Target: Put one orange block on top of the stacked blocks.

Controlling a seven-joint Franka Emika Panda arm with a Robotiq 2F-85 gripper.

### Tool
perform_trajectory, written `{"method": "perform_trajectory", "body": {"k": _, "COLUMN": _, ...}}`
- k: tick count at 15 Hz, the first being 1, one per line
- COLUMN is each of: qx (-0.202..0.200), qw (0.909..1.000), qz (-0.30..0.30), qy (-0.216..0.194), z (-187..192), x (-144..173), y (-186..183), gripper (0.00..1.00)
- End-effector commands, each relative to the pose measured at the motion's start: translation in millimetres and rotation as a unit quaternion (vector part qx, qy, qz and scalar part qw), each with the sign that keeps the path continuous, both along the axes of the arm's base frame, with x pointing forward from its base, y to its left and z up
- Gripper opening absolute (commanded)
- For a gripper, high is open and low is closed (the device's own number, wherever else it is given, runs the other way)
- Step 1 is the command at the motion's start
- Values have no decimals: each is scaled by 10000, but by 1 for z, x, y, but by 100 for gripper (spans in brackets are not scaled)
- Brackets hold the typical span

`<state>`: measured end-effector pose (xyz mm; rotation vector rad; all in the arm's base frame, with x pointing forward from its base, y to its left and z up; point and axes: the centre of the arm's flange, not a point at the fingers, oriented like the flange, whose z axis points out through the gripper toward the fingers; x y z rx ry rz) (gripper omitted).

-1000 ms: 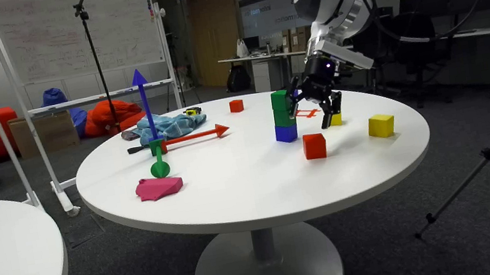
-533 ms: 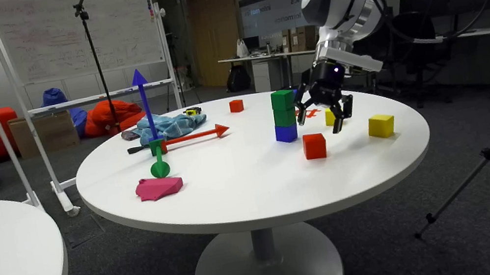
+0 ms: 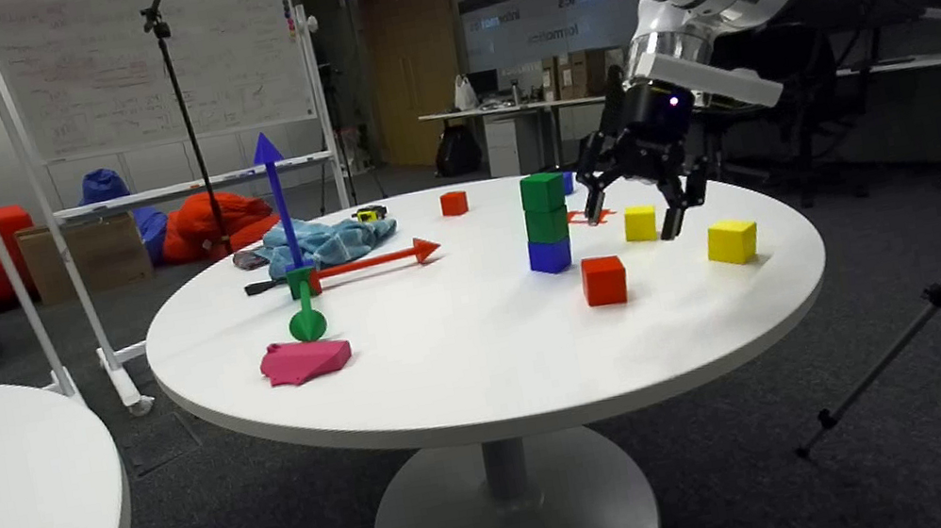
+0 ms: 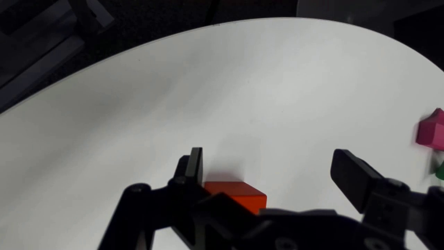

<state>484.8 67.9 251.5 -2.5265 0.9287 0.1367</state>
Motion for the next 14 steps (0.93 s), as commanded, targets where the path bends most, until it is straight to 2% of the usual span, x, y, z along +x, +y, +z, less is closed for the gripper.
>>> {"method": "perform_trajectory", "body": {"k": 1, "qx": -2, "qw": 10000, "qz": -6, "qy": -6, "z": 1, "x": -1, "y": -1, "gripper": 100}}
{"method": "perform_trajectory", "body": {"k": 9, "qx": -6, "qw": 10000, "qz": -22, "qy": 6, "z": 0, "x": -3, "y": -3, "gripper": 100}}
{"method": "perform_trajectory", "body": {"k": 14, "qx": -462, "qw": 9954, "qz": -676, "qy": -491, "z": 3, "x": 10, "y": -7, "gripper": 100}}
